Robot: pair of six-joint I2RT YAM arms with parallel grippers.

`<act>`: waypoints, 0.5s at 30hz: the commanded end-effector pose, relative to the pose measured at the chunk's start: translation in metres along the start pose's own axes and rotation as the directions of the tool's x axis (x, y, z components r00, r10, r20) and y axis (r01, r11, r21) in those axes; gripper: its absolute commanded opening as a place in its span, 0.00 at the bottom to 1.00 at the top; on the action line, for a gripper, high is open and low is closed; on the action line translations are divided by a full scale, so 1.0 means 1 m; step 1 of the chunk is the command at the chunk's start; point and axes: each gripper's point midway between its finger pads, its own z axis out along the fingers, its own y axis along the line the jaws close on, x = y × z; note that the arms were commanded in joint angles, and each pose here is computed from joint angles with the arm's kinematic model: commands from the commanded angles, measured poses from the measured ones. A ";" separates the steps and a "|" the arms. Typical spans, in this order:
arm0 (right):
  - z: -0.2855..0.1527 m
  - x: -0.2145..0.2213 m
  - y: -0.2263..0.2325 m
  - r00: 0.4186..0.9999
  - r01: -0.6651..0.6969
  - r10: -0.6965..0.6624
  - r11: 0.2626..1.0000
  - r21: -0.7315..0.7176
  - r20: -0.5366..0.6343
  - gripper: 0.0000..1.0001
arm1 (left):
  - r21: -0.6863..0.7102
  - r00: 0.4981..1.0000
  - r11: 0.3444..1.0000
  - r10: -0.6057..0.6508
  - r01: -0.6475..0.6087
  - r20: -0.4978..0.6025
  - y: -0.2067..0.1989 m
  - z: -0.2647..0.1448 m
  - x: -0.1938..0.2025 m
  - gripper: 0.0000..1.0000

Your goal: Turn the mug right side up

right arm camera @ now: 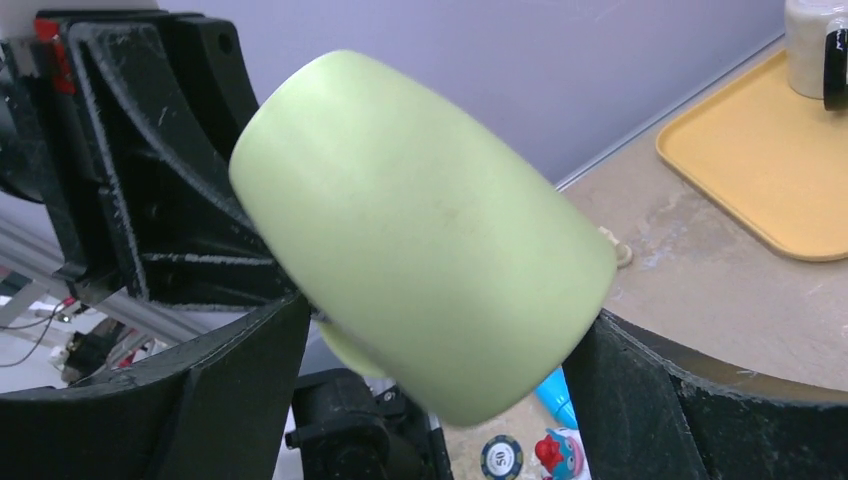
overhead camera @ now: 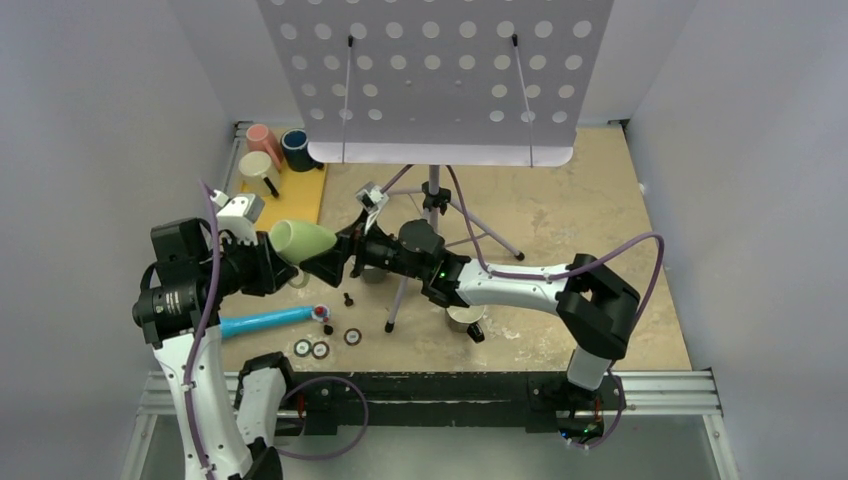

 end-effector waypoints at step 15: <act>-0.017 -0.039 0.079 0.989 0.088 -0.048 0.952 -0.294 0.142 0.00 | 0.194 0.996 0.978 0.085 -0.081 -0.008 -0.019 0.011 0.003 0.00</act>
